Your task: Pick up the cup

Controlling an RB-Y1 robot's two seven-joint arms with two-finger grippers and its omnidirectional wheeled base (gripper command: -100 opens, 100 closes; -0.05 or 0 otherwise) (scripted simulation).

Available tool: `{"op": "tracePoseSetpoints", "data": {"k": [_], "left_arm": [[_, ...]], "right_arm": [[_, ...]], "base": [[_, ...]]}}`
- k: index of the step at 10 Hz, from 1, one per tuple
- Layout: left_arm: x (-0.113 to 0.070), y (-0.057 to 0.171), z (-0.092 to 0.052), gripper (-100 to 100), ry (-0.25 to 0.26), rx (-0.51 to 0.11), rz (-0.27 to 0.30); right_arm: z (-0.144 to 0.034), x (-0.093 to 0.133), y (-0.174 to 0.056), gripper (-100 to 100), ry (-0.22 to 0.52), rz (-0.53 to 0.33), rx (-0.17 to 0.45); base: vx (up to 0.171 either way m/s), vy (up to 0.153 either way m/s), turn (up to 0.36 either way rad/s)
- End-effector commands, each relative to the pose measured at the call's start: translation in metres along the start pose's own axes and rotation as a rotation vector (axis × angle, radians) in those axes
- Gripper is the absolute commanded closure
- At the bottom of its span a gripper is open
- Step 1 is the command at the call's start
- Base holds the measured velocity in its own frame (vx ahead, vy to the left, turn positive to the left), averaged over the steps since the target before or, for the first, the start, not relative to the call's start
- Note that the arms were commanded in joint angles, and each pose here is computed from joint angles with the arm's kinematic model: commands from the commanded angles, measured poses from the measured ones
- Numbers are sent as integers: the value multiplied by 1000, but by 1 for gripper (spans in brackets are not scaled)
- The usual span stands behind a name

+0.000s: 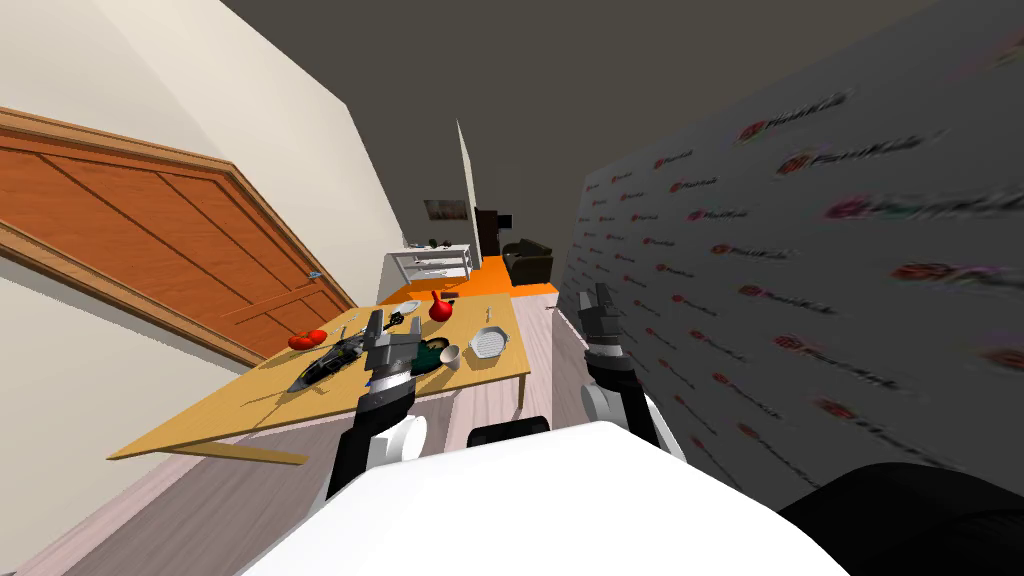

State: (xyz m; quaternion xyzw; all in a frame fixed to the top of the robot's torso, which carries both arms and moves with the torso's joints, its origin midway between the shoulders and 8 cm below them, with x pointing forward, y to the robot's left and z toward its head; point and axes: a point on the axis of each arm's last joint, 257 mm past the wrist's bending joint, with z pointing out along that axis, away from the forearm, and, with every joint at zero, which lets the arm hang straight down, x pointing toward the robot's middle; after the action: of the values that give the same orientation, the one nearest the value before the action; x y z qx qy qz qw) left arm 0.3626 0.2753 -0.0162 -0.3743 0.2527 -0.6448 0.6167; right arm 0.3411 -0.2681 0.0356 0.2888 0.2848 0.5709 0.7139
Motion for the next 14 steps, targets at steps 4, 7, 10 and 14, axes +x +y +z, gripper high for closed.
{"op": "tracePoseSetpoints", "data": {"k": [4, 7, 10, 14], "left_arm": [[-2, 25, 1, -100, 41, -101, 31], [-9, 47, 1, -100, 52, -189, 51], [-16, 65, 0, -100, 50, -260, 63], [-26, 89, -5, -100, 37, -357, 76]], "right_arm": [[0, 0, 0, 0, 0, 0, 0], [0, 0, 0, 0, 0, 0, 0], [0, 0, 0, 0, 0, 0, 0], [0, 0, 0, 0, 0, 0, 0]], "base": [[-3, 13, -69], [-4, 21, -93], [-3, 16, -74], [-6, 22, -80]]}}
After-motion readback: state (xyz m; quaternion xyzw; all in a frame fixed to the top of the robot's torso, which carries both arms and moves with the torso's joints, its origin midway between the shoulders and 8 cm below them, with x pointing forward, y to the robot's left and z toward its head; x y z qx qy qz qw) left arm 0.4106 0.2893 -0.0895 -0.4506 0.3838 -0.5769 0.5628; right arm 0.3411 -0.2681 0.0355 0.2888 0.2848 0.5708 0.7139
